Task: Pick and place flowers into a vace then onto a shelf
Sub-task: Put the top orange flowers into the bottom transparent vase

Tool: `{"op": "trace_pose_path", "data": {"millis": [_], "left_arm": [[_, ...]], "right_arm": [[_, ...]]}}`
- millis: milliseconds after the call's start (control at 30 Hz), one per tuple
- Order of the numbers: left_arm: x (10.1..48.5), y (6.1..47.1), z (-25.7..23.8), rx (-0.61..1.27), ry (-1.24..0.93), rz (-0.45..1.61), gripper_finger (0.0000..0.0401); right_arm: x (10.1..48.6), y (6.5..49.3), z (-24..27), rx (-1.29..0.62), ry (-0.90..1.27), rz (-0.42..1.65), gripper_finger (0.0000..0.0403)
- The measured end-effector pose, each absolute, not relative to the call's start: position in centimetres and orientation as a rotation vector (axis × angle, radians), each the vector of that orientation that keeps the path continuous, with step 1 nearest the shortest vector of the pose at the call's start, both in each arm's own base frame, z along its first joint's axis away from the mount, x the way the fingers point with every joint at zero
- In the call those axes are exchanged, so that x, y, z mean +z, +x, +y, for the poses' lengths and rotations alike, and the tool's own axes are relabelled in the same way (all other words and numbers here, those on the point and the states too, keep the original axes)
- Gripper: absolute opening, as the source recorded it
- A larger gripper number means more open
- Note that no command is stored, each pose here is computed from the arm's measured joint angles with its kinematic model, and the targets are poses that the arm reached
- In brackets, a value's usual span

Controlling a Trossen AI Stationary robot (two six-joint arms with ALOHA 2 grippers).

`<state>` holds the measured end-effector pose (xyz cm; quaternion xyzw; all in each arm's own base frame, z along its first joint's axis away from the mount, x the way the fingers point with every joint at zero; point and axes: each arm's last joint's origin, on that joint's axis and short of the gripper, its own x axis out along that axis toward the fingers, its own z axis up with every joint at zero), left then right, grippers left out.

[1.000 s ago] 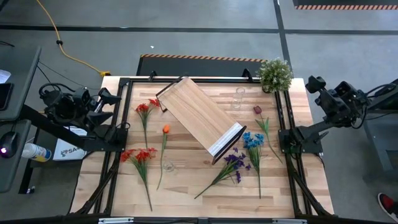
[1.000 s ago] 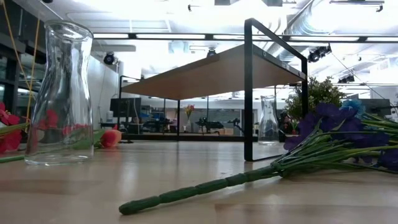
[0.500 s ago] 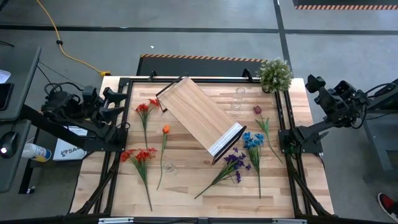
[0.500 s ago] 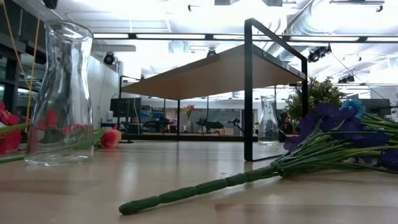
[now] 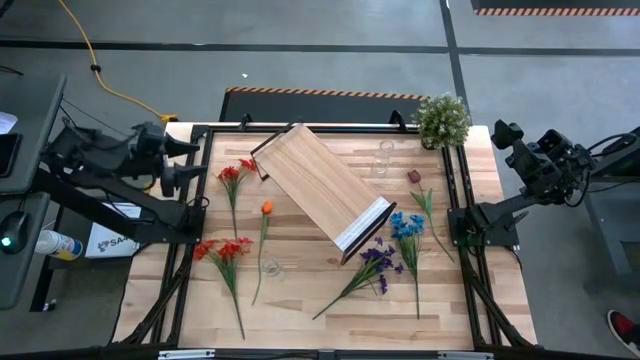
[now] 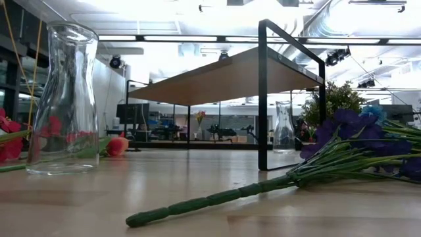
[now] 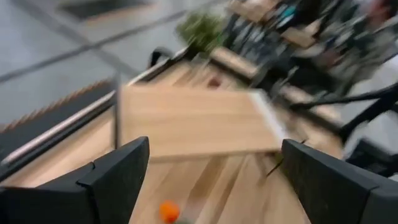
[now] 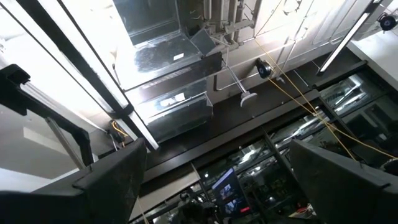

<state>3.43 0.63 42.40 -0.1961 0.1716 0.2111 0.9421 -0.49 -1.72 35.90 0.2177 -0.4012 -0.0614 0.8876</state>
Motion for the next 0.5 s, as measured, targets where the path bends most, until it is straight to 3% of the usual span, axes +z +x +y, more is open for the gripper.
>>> {"op": "trace_pose_path", "data": {"millis": [500], "left_arm": [[42.3, 4.8, 0.1, 0.623, -0.565, 0.569, 0.0397]], "right_arm": [[35.9, -0.5, -1.7, -0.127, 0.452, -0.834, 0.0381]]}}
